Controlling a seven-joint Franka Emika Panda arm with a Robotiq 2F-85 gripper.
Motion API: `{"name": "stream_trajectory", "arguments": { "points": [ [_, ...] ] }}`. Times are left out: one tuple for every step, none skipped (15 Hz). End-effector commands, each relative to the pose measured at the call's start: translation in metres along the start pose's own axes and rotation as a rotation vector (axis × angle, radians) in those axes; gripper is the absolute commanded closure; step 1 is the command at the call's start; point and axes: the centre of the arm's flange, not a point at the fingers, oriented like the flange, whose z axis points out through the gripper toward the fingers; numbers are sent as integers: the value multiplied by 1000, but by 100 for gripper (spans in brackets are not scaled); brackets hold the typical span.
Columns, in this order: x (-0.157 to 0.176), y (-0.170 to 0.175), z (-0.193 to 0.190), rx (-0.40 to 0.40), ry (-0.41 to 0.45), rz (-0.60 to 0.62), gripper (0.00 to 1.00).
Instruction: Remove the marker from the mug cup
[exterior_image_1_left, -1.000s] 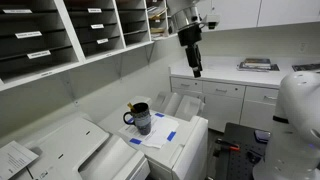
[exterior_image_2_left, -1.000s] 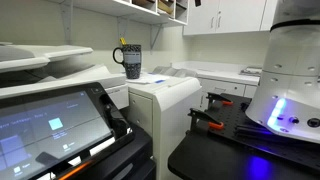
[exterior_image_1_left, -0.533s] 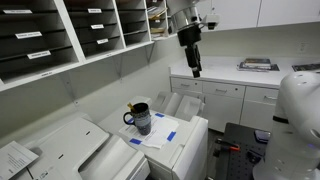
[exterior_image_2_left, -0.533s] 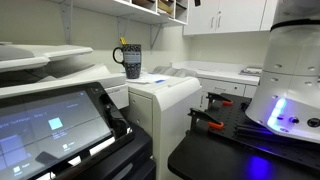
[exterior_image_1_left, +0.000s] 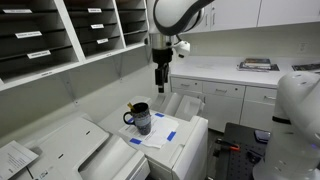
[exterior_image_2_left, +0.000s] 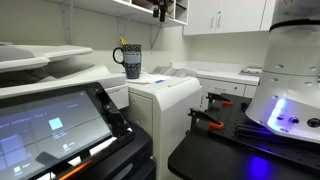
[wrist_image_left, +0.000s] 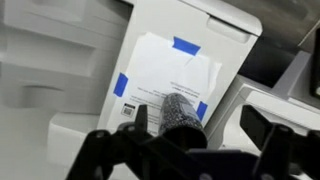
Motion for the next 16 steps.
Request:
{"name": "stream_trajectory", "arguments": {
  "points": [
    [44, -6, 33, 17, 36, -71, 13],
    [53, -8, 44, 20, 40, -79, 26],
    [61, -11, 52, 26, 38, -88, 32],
    [68, -13, 60, 27, 37, -94, 42],
    [75, -14, 67, 30, 30, -97, 49],
    [80, -14, 72, 27, 28, -91, 58],
    [85, -13, 75, 30, 25, -86, 61],
    [89, -11, 76, 39, 31, -86, 64],
    [92, -10, 76, 49, 29, -81, 67],
    [95, -8, 76, 53, 31, -77, 68],
    [98, -6, 77, 55, 33, -75, 71],
    [101, -3, 77, 55, 31, -67, 66],
    [102, -1, 77, 52, 32, -62, 66],
    [104, 1, 78, 50, 31, -60, 64],
    [105, 3, 80, 51, 27, -60, 65],
    [106, 4, 82, 50, 24, -57, 65]
  ]
}}
